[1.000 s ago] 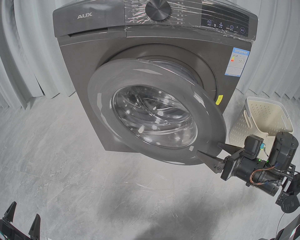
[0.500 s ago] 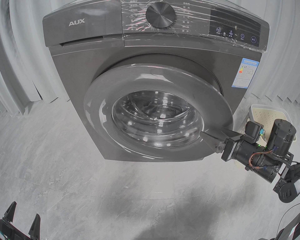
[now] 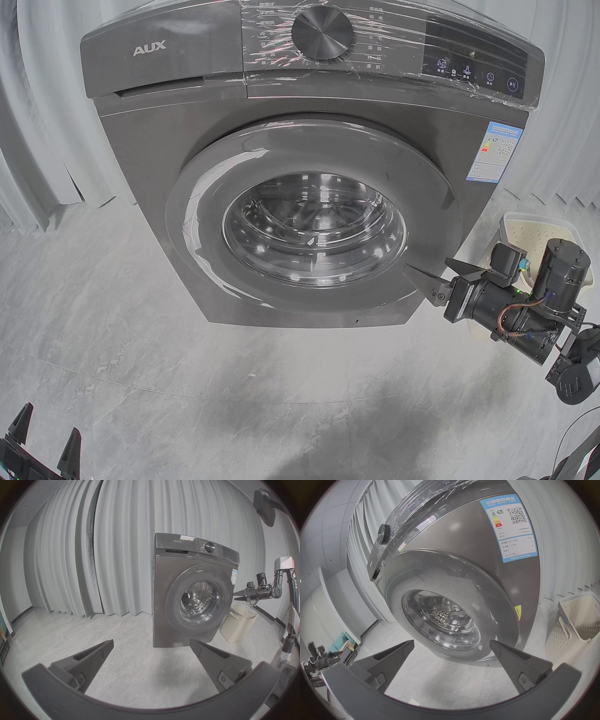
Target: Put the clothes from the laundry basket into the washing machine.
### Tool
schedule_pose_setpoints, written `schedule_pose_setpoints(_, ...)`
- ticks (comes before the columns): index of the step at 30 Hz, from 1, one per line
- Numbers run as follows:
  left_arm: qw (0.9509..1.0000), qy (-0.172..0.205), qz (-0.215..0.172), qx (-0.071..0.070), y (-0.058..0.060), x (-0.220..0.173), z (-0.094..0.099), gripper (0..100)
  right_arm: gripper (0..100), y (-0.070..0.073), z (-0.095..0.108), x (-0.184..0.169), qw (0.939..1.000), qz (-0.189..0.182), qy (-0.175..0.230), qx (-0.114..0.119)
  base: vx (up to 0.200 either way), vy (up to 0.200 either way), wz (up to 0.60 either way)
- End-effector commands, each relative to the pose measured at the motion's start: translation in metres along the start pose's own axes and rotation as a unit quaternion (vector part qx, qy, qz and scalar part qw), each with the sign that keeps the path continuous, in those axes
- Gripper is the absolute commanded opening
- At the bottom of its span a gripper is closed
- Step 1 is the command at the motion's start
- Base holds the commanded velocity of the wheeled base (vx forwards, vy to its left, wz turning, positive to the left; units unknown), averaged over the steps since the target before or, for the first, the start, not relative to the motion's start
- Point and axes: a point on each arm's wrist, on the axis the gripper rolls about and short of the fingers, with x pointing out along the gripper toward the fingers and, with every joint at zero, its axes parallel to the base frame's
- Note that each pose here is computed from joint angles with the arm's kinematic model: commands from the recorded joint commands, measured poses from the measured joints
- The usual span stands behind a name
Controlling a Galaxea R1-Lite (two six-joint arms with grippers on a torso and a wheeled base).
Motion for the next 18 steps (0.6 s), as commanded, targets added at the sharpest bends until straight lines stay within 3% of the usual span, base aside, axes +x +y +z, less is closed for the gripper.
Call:
schedule_pose_setpoints(1,1.0000,0.002,0.000,-0.001,0.000,0.000,-0.005,100,100,0.000,-0.001,-0.002,1.0000,0.001,0.002,0.000,0.000,-0.200,0.00)
schedule_pose_setpoints(18,1.0000,0.002,0.000,-0.001,0.000,0.000,-0.005,100,100,0.015,-0.012,-0.007,0.9992,0.032,0.024,-0.001,0.000,0.000,0.00)
